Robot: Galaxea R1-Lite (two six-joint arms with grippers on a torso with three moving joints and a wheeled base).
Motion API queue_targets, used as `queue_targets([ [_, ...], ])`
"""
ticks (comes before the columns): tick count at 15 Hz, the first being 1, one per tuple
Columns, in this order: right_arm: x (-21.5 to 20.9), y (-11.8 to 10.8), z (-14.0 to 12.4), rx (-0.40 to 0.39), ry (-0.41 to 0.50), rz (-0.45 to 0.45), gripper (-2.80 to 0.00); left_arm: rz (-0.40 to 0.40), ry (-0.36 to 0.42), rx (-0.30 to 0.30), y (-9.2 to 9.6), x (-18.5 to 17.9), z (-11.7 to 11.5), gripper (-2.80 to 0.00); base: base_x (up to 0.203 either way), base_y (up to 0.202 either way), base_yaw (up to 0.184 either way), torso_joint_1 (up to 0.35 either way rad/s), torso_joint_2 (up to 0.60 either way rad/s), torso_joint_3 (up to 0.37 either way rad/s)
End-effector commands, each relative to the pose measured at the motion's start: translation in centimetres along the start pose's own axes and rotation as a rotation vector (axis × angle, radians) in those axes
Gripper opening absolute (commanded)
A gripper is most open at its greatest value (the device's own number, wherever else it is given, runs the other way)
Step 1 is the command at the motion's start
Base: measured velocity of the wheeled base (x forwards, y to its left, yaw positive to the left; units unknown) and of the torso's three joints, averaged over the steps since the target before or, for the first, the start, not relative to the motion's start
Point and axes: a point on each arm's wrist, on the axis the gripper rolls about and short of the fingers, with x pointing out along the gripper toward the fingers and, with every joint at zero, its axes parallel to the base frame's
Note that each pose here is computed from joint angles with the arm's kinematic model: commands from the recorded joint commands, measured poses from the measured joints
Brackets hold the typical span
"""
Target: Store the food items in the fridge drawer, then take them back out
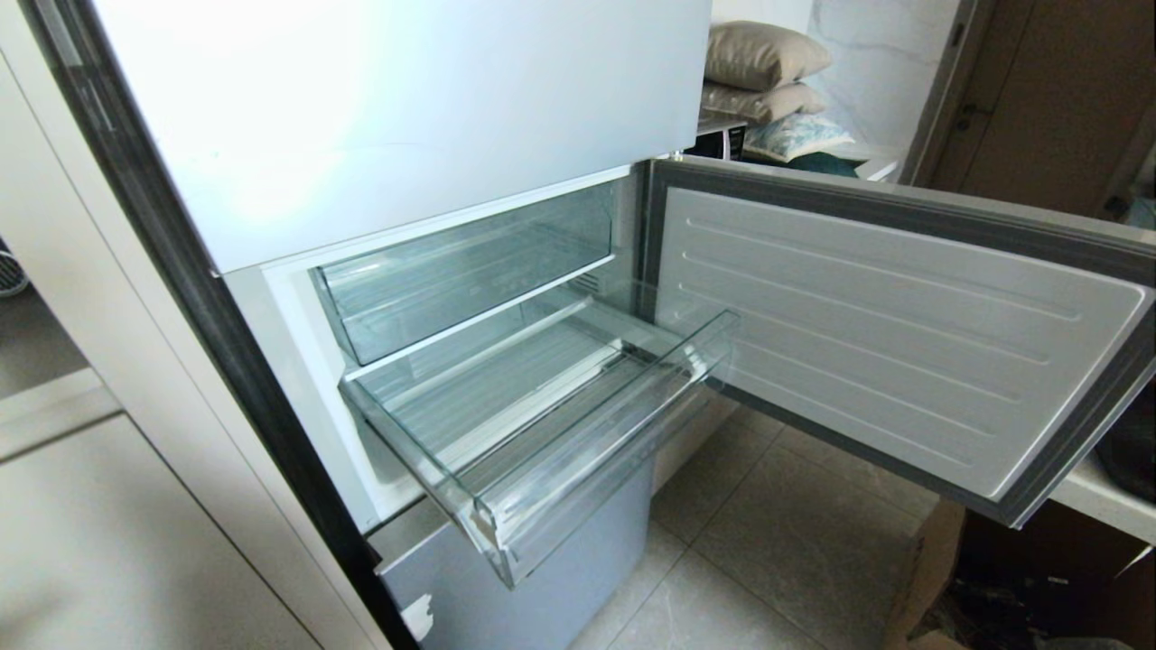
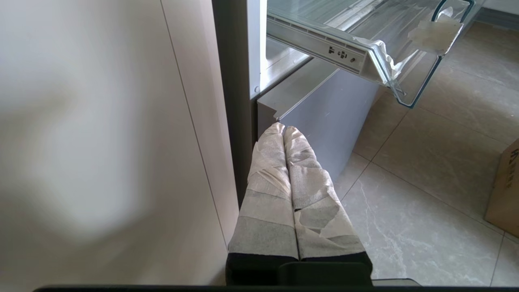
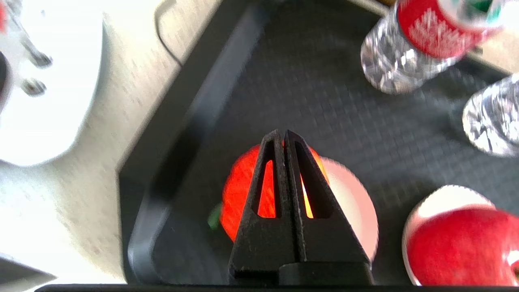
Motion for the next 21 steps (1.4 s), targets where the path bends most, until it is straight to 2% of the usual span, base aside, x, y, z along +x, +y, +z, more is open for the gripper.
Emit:
queue_targets([
  [1,0.0,0.4,-0.4,-0.005,0.016,0.013,-2.80,0.001,0.001,-0.001,0.0,0.0,0.0,-2.80,0.000,0.000,0.000,0.000,0.00,0.000],
  [8,-0.5,0.7,-1.3,0.004,0.049,0.021,-2.80,0.001,0.001,-0.001,0.0,0.0,0.0,-2.80,0.000,0.000,0.000,0.000,0.00,0.000],
  [21,-1.9,-2.8,-3.3,0.039,0.079,-0.044,-2.80,0.001,0.001,-0.001,0.0,0.0,0.0,-2.80,0.000,0.000,0.000,0.000,0.00,0.000],
])
